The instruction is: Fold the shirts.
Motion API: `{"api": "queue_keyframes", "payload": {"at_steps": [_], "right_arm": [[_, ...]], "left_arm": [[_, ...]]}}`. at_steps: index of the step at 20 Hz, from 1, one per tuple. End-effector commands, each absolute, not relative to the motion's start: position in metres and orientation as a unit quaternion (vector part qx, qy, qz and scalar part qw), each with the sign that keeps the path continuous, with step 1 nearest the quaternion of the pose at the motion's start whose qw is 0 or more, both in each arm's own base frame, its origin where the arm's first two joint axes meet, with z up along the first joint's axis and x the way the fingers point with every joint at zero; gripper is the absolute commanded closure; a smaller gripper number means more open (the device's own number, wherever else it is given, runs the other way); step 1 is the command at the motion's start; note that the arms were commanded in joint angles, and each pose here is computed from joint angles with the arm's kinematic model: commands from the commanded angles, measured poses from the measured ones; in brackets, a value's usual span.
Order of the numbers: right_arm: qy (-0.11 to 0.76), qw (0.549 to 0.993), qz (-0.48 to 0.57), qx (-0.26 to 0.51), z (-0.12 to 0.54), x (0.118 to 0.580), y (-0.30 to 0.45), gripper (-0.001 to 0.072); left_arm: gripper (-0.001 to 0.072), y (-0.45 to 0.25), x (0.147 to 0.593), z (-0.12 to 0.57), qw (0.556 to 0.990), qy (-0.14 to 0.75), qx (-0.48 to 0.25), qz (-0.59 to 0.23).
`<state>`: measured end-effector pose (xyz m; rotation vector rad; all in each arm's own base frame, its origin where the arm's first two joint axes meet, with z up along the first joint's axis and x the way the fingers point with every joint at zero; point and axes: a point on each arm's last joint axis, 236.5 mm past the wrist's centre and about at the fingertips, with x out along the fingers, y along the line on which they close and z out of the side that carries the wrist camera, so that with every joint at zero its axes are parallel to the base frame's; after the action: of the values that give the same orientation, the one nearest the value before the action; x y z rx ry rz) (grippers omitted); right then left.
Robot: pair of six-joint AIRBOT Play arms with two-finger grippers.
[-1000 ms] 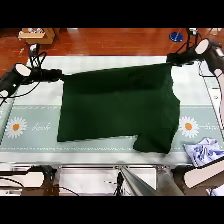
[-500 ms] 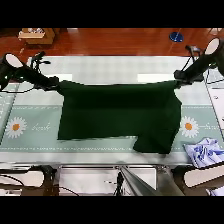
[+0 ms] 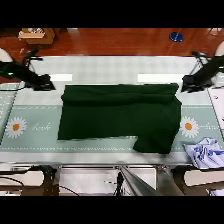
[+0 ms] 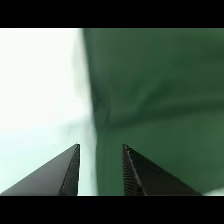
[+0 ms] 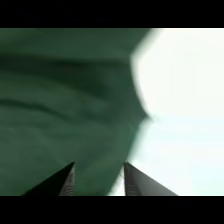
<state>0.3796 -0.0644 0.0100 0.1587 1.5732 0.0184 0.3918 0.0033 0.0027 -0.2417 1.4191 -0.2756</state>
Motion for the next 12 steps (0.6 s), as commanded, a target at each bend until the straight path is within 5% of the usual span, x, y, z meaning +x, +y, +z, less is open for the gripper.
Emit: {"api": "queue_keyframes", "payload": {"at_steps": [1, 2, 6, 9, 12], "right_arm": [[0.673, 0.725, 0.008, 0.144, 0.033, 0.345, -0.085, 0.0239], [0.656, 0.731, 0.019, 0.187, 0.032, 0.333, -0.085, 0.0182], [0.603, 0.730, 0.016, 0.322, 0.013, 0.298, -0.084, 0.0166], [0.604, 0.719, 0.008, 0.344, -0.004, 0.282, -0.077, 0.0167], [0.595, 0.723, 0.016, 0.351, -0.006, 0.283, -0.070, 0.0167]], "left_arm": [[0.0214, 0.029, 0.326, 0.014, 0.715, 0.669, -0.168, -0.114], [0.0108, 0.030, 0.301, 0.006, 0.704, 0.675, -0.193, -0.113], [0.0103, 0.003, 0.220, -0.036, 0.642, 0.701, -0.288, -0.119], [0.0103, -0.026, 0.181, -0.061, 0.593, 0.732, -0.307, -0.138], [0.0094, -0.035, 0.171, -0.080, 0.588, 0.737, -0.306, -0.131]]}}
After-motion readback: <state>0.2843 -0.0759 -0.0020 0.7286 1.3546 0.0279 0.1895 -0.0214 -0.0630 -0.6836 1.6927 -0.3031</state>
